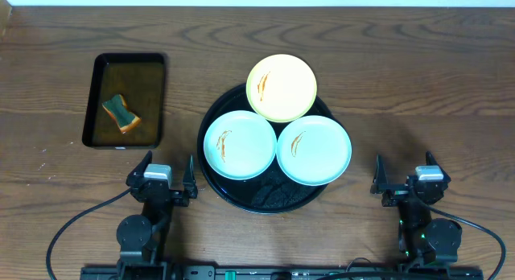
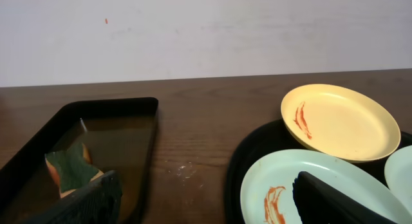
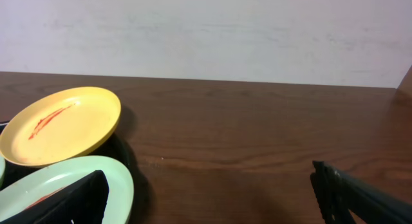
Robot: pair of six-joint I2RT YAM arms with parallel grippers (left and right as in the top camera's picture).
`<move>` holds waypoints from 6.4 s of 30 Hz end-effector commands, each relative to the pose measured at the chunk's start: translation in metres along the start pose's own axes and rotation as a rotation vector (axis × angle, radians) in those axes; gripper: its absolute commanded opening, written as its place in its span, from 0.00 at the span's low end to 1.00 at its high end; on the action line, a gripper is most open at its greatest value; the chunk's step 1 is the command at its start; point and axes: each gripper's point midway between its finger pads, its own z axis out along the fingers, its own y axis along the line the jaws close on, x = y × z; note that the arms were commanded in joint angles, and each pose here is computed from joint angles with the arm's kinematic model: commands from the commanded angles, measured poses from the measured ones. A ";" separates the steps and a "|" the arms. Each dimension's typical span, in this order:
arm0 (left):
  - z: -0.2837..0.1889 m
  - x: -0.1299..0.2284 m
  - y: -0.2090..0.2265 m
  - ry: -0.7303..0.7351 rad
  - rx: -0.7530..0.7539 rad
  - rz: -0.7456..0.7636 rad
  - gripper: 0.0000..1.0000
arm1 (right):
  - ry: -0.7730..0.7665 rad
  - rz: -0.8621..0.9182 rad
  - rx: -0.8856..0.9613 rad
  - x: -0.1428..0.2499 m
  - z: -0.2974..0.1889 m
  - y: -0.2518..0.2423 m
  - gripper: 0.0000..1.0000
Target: Clean dirty plates on tray and stack at the side
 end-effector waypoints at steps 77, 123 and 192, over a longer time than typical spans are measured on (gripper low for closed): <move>-0.069 -0.148 -0.083 -0.517 0.579 -0.176 0.86 | 0.001 -0.007 0.011 0.001 0.000 -0.002 0.99; 0.098 -0.108 0.146 0.964 -0.430 -0.605 0.86 | 0.001 -0.007 0.011 0.001 0.000 -0.002 0.99; 0.178 -0.049 0.183 0.871 -0.349 -0.588 0.07 | 0.001 -0.007 0.011 0.001 0.000 -0.002 0.99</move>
